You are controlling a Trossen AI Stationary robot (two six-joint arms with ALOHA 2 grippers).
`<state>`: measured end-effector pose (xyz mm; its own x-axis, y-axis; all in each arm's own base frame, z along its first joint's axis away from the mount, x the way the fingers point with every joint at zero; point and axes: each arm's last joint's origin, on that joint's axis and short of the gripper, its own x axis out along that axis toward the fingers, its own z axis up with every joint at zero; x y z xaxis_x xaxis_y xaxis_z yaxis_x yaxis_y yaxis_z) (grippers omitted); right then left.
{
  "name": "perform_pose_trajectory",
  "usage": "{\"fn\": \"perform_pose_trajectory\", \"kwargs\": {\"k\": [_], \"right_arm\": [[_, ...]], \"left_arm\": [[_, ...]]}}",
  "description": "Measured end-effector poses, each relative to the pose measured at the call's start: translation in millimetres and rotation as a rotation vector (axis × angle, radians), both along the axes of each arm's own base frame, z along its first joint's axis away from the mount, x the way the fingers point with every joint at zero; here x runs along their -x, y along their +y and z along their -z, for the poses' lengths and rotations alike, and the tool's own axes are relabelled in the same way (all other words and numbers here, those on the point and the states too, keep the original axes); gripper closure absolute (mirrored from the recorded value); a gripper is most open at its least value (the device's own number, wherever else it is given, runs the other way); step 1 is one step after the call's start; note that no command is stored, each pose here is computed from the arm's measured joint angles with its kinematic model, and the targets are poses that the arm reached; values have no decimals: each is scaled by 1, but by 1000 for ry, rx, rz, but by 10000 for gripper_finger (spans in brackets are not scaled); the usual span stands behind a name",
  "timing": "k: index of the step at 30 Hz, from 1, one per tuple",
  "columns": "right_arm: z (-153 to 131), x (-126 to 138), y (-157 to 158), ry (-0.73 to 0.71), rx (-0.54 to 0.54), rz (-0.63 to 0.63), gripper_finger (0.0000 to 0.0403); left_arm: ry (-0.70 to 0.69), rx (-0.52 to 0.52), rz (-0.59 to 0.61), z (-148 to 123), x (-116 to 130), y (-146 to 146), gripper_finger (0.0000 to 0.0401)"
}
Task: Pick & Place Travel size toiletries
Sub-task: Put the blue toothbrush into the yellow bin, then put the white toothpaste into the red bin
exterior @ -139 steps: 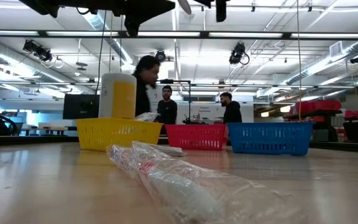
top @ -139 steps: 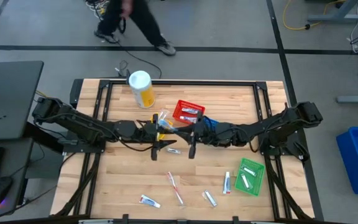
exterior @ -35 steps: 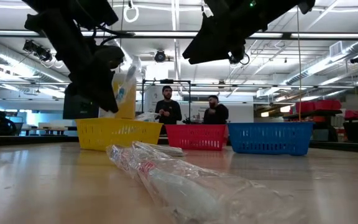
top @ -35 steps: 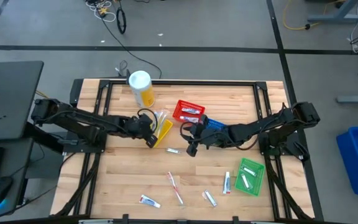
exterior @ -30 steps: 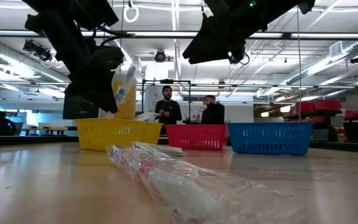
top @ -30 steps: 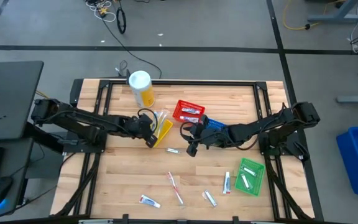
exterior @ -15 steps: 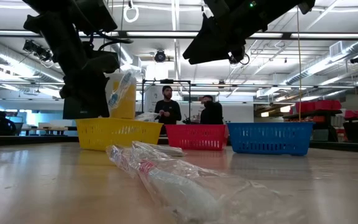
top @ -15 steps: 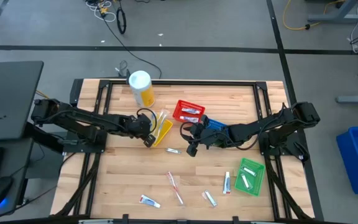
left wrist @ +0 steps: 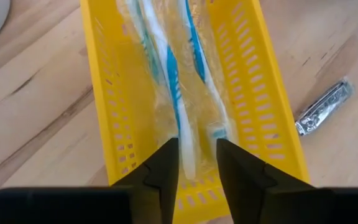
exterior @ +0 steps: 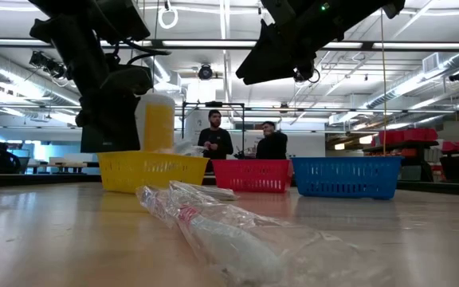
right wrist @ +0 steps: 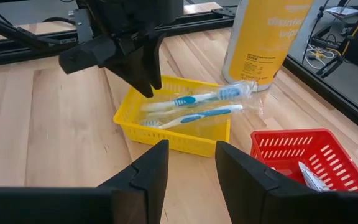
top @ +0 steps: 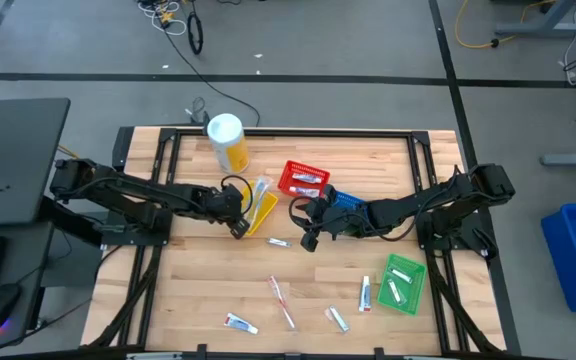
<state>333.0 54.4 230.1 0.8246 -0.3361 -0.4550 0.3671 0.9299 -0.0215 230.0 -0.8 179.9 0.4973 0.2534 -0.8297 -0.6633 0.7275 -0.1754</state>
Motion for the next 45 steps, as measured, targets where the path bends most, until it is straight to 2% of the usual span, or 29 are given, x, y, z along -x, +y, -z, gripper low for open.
{"fn": "perform_pose_trajectory", "kwargs": {"k": [4,8,12,18,21,23,28,31,34,41,45], "right_arm": [[0,0,0,3,1,-1,256],[3,1,1,43,-6,-58,237],[5,3,5,67,-70,-112,212],[10,7,16,113,-178,-188,185],[11,9,20,134,-182,-195,179],[12,9,21,139,-181,-198,177],[11,9,19,137,-180,-194,180],[11,8,17,137,-179,-187,187],[11,8,14,137,-174,-182,195],[12,7,11,142,-173,-171,210],[12,8,10,151,-172,-171,215]], "left_arm": [[-2,-3,2,0,0,0,266],[12,-91,18,-1,0,2,253],[-2,-132,20,-5,-3,3,248],[-60,-174,111,-22,-14,-3,252],[-144,-203,167,-31,-22,-8,252],[-211,-203,245,-36,-27,-14,251],[-380,-130,549,-48,-35,-42,251],[-407,-84,664,-49,-31,-66,251],[-417,-36,719,-49,-23,-92,249],[-479,32,752,-48,-7,-147,245],[-430,25,782,-37,-4,-172,245]]}}
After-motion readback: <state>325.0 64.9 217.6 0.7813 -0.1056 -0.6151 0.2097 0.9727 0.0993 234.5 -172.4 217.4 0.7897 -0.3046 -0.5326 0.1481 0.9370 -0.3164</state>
